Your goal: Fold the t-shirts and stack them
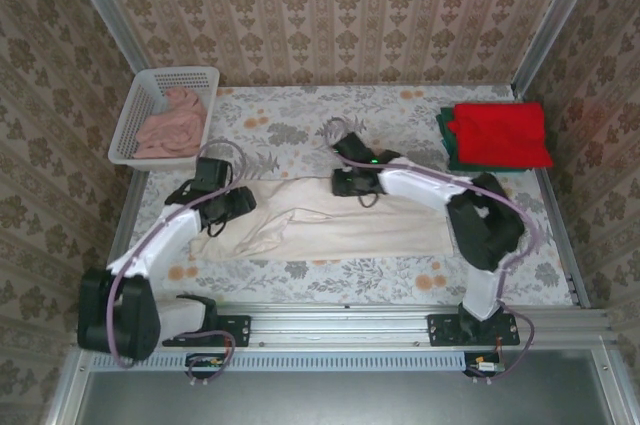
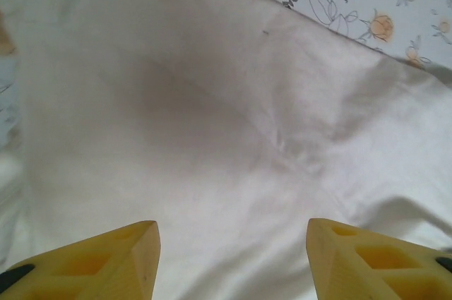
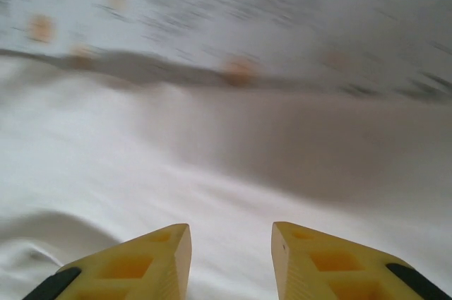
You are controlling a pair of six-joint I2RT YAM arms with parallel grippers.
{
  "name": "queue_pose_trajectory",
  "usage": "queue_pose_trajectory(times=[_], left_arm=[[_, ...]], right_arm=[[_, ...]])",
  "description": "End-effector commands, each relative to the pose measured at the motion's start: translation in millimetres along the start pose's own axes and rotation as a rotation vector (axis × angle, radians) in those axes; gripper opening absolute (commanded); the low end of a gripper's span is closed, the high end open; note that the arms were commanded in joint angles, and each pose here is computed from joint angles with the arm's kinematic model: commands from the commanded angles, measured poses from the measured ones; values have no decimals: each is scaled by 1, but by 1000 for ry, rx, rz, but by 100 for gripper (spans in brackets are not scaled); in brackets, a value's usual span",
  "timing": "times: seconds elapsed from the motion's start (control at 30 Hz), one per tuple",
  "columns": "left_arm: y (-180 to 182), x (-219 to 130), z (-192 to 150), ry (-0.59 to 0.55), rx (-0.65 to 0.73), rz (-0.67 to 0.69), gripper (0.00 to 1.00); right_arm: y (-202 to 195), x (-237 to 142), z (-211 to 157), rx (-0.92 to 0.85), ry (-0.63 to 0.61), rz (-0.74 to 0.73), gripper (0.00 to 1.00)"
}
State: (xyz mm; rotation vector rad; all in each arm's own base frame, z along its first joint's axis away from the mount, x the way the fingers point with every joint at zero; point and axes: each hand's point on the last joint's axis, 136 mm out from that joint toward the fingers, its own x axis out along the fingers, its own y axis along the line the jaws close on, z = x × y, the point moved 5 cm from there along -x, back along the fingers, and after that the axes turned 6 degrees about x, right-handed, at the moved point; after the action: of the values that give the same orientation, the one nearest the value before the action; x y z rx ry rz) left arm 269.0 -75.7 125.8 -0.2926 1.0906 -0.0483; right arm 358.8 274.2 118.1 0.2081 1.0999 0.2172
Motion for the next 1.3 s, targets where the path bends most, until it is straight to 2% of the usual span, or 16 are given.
queue_pose_trajectory(times=[0.0,0.13,0.37,0.57,0.67,0.83,0.9,0.97,1.1,1.13,1.27], left_arm=[[-3,17,11,8,32,-25,57],[5,35,9,45,31,-2,58],[26,50,2,79,-24,5,58],[28,49,-1,87,-34,-11,59],[27,46,-3,89,-31,-22,60],[8,34,-20,102,-8,-120,60],[-3,28,-35,108,24,-145,62],[-7,28,-54,128,43,-140,65],[8,43,-83,206,23,-88,65],[5,46,-86,222,18,-122,63],[1,47,-85,250,16,-129,60]], right_arm=[[23,35,-15,-69,69,-76,34],[37,53,-28,-129,125,-109,32],[43,35,-62,-231,126,-117,36],[28,38,-79,-316,118,-208,35],[32,44,-85,-347,108,-187,37],[26,40,-76,-367,91,-274,37],[29,34,-66,-359,62,-273,45],[28,35,-58,-345,50,-264,59],[11,57,-52,-271,107,-245,60],[8,60,-49,-255,115,-241,60],[10,39,-38,-249,88,-216,64]])
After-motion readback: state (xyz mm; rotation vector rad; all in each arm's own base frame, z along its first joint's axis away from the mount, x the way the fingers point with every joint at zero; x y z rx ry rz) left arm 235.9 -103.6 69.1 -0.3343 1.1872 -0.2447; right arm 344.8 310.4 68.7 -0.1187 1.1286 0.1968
